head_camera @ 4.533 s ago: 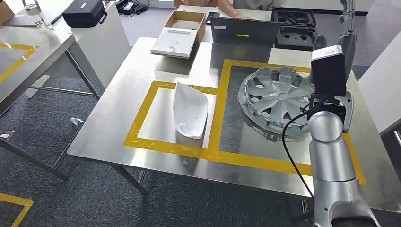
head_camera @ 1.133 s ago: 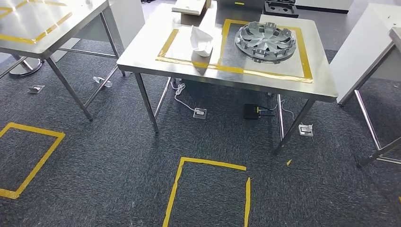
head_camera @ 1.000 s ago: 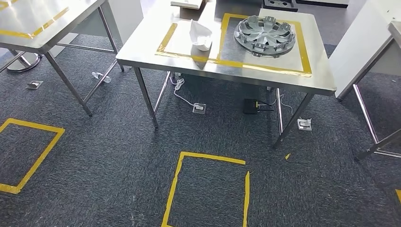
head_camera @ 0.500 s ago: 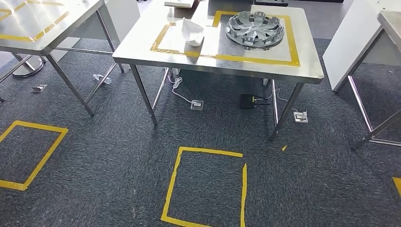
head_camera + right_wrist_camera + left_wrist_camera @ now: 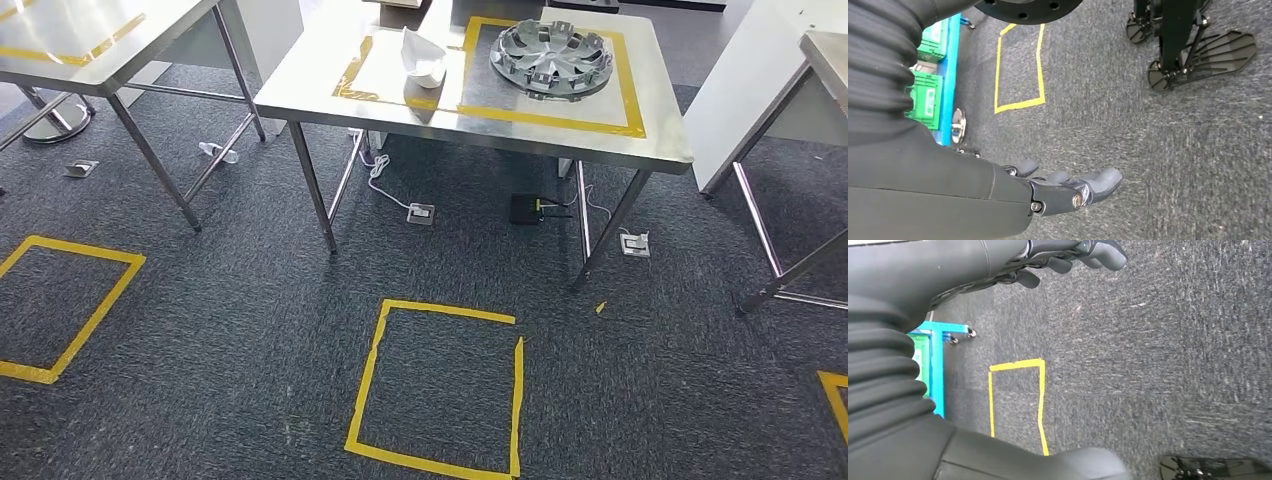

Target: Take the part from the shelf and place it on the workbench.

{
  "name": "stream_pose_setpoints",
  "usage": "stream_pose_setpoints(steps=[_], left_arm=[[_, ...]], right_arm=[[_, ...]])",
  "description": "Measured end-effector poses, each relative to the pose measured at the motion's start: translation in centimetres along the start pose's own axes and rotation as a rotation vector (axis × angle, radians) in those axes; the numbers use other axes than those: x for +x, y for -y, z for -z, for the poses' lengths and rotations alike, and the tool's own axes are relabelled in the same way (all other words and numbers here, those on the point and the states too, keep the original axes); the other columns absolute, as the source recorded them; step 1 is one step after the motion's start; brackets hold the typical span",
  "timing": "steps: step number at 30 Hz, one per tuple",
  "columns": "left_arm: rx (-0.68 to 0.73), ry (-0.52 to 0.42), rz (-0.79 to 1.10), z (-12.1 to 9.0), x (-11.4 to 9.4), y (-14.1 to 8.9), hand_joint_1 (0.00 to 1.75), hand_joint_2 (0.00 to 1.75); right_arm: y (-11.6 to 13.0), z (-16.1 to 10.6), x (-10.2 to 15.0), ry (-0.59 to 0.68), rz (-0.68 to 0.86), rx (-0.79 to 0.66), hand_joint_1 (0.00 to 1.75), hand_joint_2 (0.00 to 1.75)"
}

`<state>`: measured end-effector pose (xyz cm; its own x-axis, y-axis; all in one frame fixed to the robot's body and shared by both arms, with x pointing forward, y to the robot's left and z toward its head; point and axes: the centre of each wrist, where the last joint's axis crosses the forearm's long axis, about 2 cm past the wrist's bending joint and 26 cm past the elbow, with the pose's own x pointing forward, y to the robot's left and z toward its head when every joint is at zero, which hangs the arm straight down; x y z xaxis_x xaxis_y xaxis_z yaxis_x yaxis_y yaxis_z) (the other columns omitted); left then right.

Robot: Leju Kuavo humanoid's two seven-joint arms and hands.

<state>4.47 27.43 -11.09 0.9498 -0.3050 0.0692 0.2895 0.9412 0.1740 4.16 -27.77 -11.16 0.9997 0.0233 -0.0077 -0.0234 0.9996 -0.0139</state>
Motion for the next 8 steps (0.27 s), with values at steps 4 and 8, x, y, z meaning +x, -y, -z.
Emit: stream_pose_setpoints(steps=[4, 8], left_arm=[[-0.001, 0.008, -0.039, 0.07, -0.52, -0.3, 0.0, 1.75], [0.0, 0.016, -0.07, 0.12, -0.95, -0.6, 0.0, 1.75]], right_arm=[[0.23, 0.06, -0.53, 0.017, 0.011, -0.002, 0.0, 1.75], [0.4, 0.1, -0.94, 0.034, 0.017, -0.004, 0.0, 1.75]])
